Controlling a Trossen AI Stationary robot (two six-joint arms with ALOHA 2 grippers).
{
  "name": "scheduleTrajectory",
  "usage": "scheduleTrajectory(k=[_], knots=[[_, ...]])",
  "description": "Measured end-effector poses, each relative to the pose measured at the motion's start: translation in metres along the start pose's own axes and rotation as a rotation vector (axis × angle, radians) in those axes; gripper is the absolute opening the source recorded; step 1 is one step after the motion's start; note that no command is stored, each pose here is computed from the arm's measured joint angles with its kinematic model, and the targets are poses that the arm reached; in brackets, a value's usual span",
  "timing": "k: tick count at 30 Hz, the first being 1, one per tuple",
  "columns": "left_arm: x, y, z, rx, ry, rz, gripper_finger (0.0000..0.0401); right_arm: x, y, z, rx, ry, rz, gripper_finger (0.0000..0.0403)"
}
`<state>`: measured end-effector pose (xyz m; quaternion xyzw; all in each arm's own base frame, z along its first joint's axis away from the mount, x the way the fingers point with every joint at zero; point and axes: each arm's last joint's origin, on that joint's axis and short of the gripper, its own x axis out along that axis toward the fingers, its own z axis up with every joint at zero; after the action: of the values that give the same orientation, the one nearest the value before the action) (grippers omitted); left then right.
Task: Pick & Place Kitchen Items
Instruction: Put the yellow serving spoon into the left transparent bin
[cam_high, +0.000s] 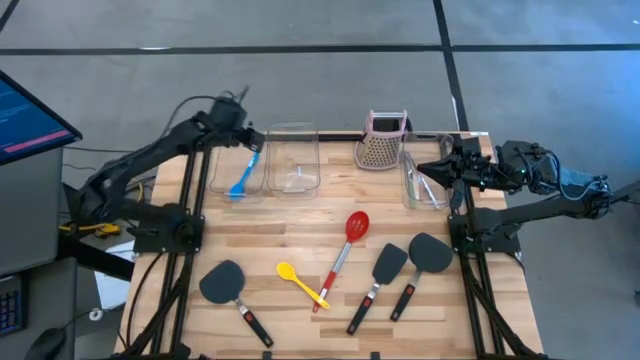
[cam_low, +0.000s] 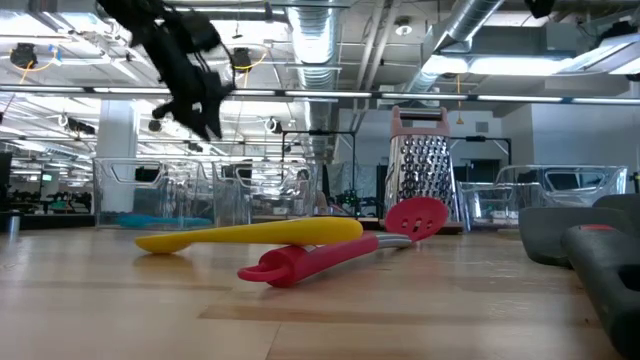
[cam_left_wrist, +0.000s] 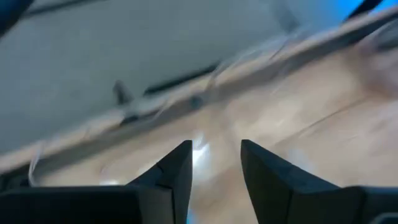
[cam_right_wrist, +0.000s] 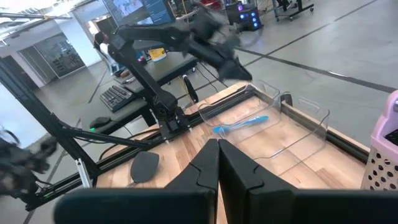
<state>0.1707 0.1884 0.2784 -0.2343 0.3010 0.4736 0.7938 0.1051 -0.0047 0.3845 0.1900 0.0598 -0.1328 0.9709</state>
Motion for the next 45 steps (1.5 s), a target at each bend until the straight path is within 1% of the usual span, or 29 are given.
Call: scheduleTrajectory(k=[2, 5, 8, 10, 13, 16, 19, 21, 24, 27, 37, 43, 45], knots=[[-0.023, -0.001, 0.004, -0.013, -0.077, -0.097, 0.0113, 0.0, 0.0, 0.0, 0.0, 0.0, 0.0, 0.0001], [-0.057, -0.007, 0.005, -0.036, -0.162, -0.283, 0.0103, 0.0, 0.0, 0.0, 0.0, 0.0, 0.0, 0.0001], [-0.092, -0.018, 0.001, 0.013, -0.23, -0.498, 0.0092, 0.0, 0.0, 0.0, 0.0, 0.001, 0.0, 0.0001], [-0.115, -0.025, -0.003, 0.057, -0.294, -0.621, 0.0082, 0.002, 0.0, 0.0, -0.002, 0.007, -0.002, 0.0001], [-0.148, -0.038, -0.011, 0.116, -0.41, -0.774, 0.0061, 0.005, 0.001, -0.001, -0.004, 0.016, -0.005, 0.0001], [-0.177, -0.051, -0.016, 0.149, -0.531, -0.927, 0.0035, 0.008, 0.001, -0.002, -0.007, 0.023, -0.008, 0.0001], [-0.2, -0.065, -0.022, 0.203, -0.648, -1.06, 0.001, 0.01, 0.002, -0.003, -0.01, 0.034, -0.012, 0.0001], [-0.211, -0.072, -0.026, 0.241, -0.705, -1.13, 0.0004, 0.011, 0.002, -0.003, -0.01, 0.036, -0.011, 0.0001], [-0.22, -0.086, -0.035, 0.291, -0.726, -1.189, 0.0003, 0.017, 0.004, -0.003, -0.014, 0.048, -0.017, 0.0001], [-0.22, -0.1, -0.045, 0.335, -0.684, -1.224, 0.0003, 0.024, 0.004, -0.006, -0.021, 0.075, -0.024, 0.0001], [-0.211, -0.138, -0.068, 0.418, -0.568, -1.247, 0.0003, 0.03, 0.006, -0.008, 0.009, 0.104, -0.012, 0.0001], [-0.21, -0.153, -0.077, 0.445, -0.54, -1.272, 0.0003, 0.028, 0.01, -0.009, 0.004, 0.109, 0.017, 0.0001], [-0.209, -0.159, -0.079, 0.434, -0.551, -1.273, 0.0003, 0.028, 0.011, -0.01, 0.002, 0.114, 0.025, 0.0001]])
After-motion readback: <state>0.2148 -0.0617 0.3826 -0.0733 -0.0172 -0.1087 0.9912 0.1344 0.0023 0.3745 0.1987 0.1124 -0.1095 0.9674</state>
